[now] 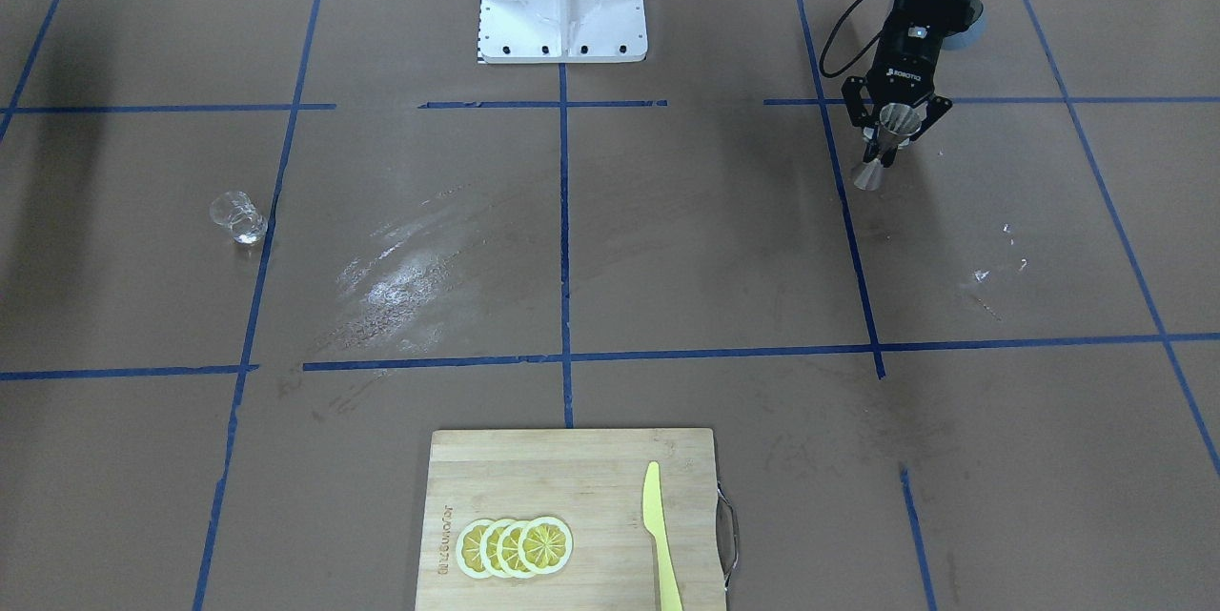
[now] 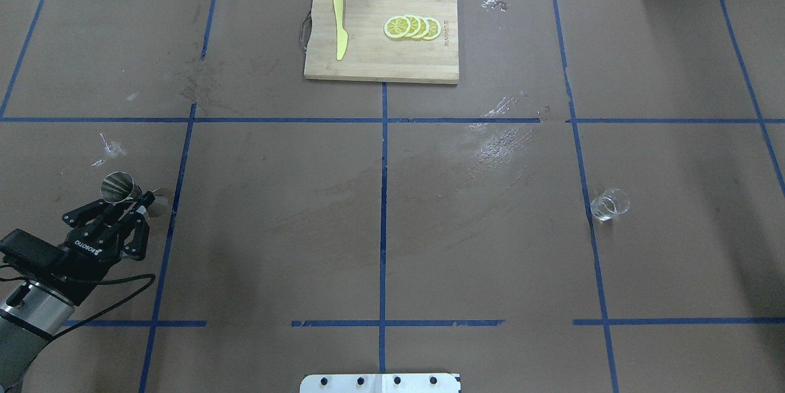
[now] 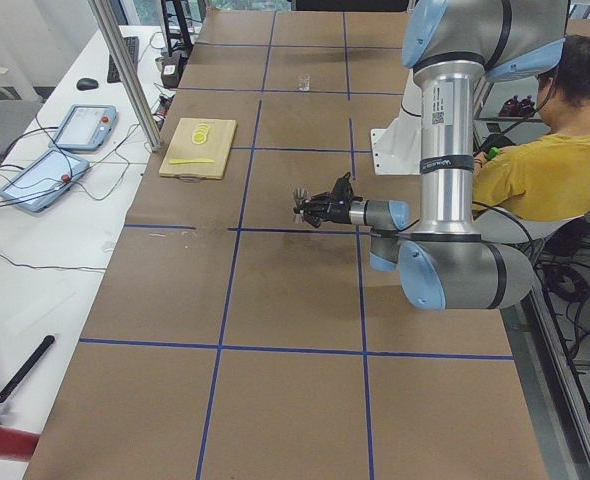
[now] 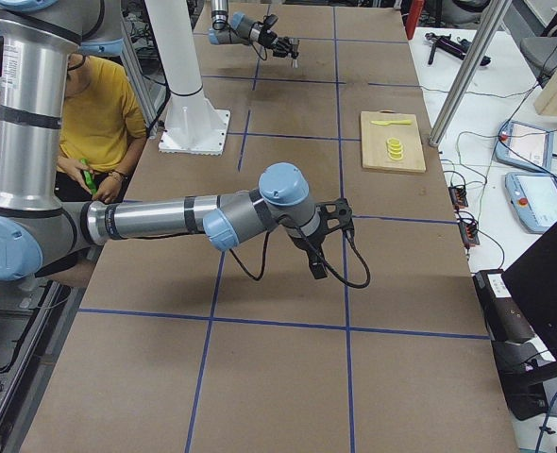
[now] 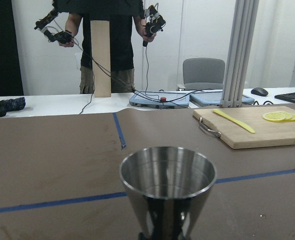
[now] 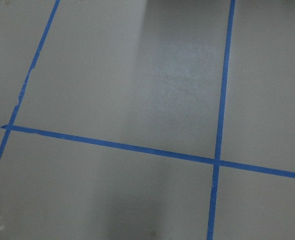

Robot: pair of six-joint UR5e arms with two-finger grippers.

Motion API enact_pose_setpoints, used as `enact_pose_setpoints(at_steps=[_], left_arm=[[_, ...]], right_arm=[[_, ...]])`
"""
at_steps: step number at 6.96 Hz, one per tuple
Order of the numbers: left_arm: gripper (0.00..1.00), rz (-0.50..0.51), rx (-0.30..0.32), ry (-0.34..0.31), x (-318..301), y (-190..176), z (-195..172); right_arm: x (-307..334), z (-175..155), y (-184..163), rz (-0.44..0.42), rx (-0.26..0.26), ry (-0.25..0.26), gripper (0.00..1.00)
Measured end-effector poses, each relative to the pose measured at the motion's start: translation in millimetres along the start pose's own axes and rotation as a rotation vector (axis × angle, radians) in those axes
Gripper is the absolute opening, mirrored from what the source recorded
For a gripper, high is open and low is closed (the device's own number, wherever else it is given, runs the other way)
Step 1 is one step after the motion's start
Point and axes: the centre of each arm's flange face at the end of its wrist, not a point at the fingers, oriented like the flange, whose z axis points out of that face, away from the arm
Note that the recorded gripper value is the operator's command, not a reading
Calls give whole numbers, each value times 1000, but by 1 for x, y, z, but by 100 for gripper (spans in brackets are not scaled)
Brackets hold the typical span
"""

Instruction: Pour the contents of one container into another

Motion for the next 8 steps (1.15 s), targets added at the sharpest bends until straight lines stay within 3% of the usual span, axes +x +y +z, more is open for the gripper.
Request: enact_pose_setpoints(at_steps=[3, 6, 7, 8], left_arm=[[0, 63, -74, 370, 32, -20, -1], [0, 129, -131, 706, 19, -58, 34], [0, 154, -136, 776, 17, -71, 56], [0, 168, -137, 806, 27, -81, 81]], right_arm=[[-2, -2, -1, -6, 5, 0, 100], [-4, -3, -4, -35, 33, -5, 100], [-5, -4, -4, -41, 39, -8, 100], [-6, -4, -5, -46, 43, -9, 100]])
